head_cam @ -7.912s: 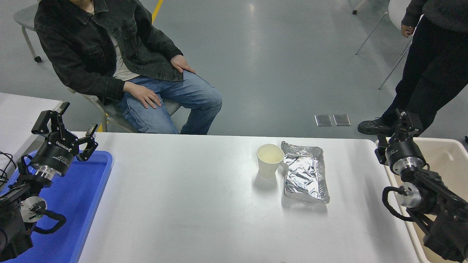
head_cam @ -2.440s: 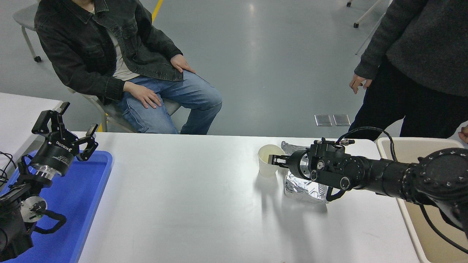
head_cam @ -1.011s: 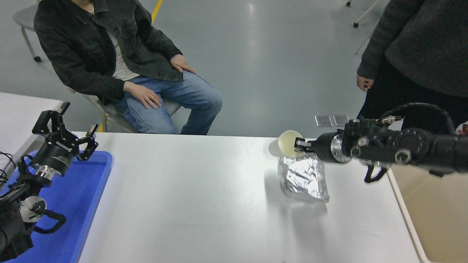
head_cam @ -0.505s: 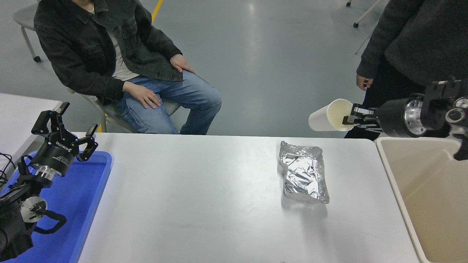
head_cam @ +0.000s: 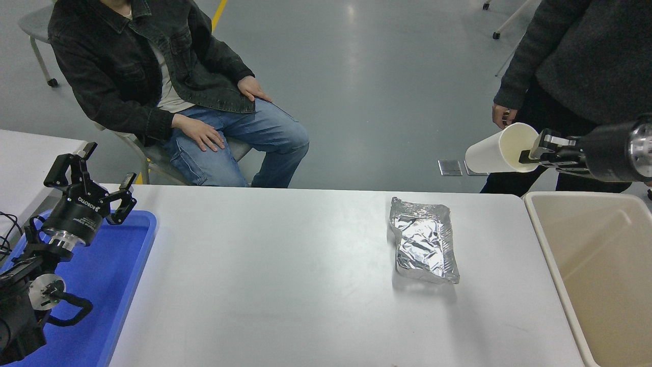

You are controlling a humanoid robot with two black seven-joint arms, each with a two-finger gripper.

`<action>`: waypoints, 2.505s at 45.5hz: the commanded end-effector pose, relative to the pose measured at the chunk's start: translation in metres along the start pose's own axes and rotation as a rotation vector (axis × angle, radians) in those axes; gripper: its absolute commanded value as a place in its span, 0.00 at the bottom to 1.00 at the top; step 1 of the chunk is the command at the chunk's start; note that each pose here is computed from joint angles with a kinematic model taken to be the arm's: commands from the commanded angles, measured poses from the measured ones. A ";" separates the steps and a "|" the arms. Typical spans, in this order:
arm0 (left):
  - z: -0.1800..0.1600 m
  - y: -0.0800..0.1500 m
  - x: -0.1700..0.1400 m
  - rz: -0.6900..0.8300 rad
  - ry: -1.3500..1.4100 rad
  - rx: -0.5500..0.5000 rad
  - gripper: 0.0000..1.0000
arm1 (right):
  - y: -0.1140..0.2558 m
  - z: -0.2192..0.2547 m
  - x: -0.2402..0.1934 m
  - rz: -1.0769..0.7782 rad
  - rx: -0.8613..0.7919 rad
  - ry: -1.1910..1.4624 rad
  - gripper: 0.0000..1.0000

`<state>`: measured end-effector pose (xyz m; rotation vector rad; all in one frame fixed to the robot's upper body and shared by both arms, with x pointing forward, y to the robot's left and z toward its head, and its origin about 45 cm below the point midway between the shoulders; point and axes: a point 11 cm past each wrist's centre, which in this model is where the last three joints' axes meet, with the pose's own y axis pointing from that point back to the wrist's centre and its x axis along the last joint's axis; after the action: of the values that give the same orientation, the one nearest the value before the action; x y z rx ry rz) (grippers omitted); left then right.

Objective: Clean the table surface

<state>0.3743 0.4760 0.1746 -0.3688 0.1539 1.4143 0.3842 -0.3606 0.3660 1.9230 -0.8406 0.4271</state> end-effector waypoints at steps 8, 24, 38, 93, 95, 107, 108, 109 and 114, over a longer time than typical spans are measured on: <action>0.000 0.000 0.000 0.000 0.000 0.000 1.00 | 0.004 0.005 -0.001 -0.006 -0.006 -0.006 0.00; 0.000 0.000 0.000 0.000 0.000 0.000 1.00 | 0.006 0.010 0.000 -0.002 -0.016 -0.014 0.00; 0.000 0.000 0.000 0.000 0.000 0.000 1.00 | 0.012 0.027 0.010 0.045 -0.051 -0.037 0.00; 0.001 0.000 0.000 0.001 -0.001 0.000 1.00 | -0.009 0.286 -0.041 0.578 -0.726 -0.222 0.00; 0.001 0.000 0.000 0.001 -0.001 0.000 1.00 | -0.017 0.290 -0.047 0.583 -0.736 -0.224 0.00; 0.000 0.001 0.001 0.003 -0.002 0.001 1.00 | -0.052 0.300 -0.081 0.639 -0.777 -0.228 0.00; 0.000 0.001 0.001 0.002 -0.001 0.001 1.00 | -0.056 0.299 -0.083 0.643 -0.776 -0.230 0.00; 0.000 0.001 0.001 0.002 -0.001 0.001 1.00 | -0.058 0.298 -0.085 0.645 -0.779 -0.228 0.00; 0.000 0.001 0.001 0.003 -0.002 0.001 1.00 | -0.073 0.294 -0.102 0.632 -0.776 -0.219 0.00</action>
<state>0.3740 0.4769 0.1749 -0.3674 0.1526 1.4161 0.3554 -0.5800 0.1587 1.0046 -1.4899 0.2057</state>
